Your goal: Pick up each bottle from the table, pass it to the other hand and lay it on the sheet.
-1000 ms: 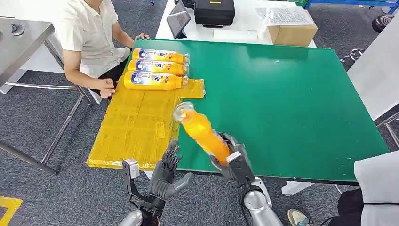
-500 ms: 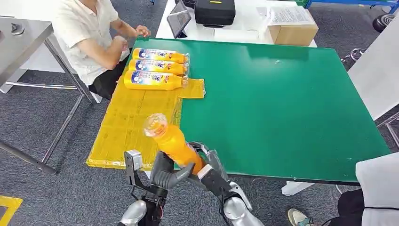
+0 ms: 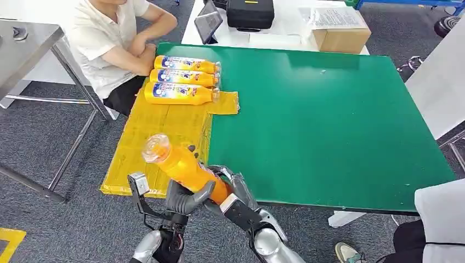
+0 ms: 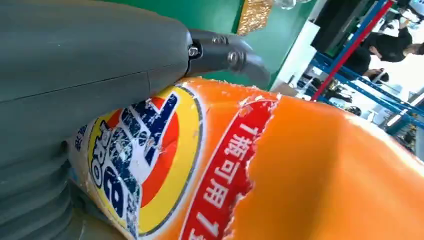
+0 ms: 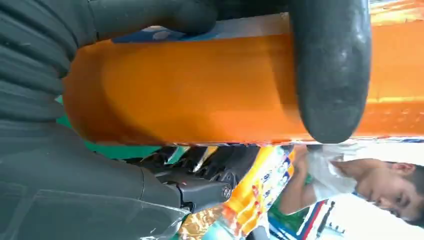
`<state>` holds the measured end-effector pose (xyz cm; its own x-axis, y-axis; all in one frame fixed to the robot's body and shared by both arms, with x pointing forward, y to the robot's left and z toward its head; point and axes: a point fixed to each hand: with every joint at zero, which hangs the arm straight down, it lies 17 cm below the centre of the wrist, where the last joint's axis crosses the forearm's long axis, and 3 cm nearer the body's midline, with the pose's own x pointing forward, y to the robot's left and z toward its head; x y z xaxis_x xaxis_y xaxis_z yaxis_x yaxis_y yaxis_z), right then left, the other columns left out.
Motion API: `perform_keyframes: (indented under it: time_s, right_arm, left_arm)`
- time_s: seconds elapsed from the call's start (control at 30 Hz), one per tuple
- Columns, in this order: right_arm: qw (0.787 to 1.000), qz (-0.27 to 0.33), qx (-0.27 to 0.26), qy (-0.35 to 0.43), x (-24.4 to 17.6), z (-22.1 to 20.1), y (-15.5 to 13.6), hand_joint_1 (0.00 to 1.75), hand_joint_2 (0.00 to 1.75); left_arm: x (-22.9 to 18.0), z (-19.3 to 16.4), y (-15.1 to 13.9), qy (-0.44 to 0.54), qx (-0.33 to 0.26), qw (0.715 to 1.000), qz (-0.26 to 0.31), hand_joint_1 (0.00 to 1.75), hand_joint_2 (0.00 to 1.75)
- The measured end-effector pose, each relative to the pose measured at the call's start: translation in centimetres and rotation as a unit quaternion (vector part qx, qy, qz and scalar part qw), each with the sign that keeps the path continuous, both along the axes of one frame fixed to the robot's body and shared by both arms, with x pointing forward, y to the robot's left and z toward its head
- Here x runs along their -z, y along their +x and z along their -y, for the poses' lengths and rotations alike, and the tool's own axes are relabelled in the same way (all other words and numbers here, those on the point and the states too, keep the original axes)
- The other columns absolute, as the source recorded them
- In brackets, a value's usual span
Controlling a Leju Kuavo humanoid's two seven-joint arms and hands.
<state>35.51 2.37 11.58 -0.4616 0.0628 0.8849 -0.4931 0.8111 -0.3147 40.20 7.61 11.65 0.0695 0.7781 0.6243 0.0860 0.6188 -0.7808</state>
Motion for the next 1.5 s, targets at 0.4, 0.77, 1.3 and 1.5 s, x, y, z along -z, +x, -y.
perform_keyframes:
  time_s: [0.4, 0.77, 1.3, 1.5]
  right_arm:
    - [1.000, -0.022, -0.012, -0.012, 1.9, -0.6, -1.3, 0.00, 1.75]
    - [0.998, 0.018, 0.062, 0.004, 1.2, 1.3, -1.2, 0.00, 0.00]
    - [0.922, 0.191, 0.337, -0.023, -6.0, 15.1, -0.2, 0.00, 1.75]
    - [0.887, 0.205, 0.415, 0.003, -9.0, 19.9, -0.1, 0.00, 1.75]
  left_arm:
    - [-1.8, -1.1, 0.4, 0.000, -0.019, 0.999, 0.027, 1.75, 1.75]
    - [-0.5, -5.0, 2.2, 0.025, -0.086, 0.996, -0.016, 1.75, 1.75]
    - [0.5, -11.7, 5.3, 0.464, -0.215, 0.858, 0.053, 1.75, 1.75]
    - [2.0, -9.7, 5.7, 0.675, -0.129, 0.717, 0.120, 1.75, 1.75]
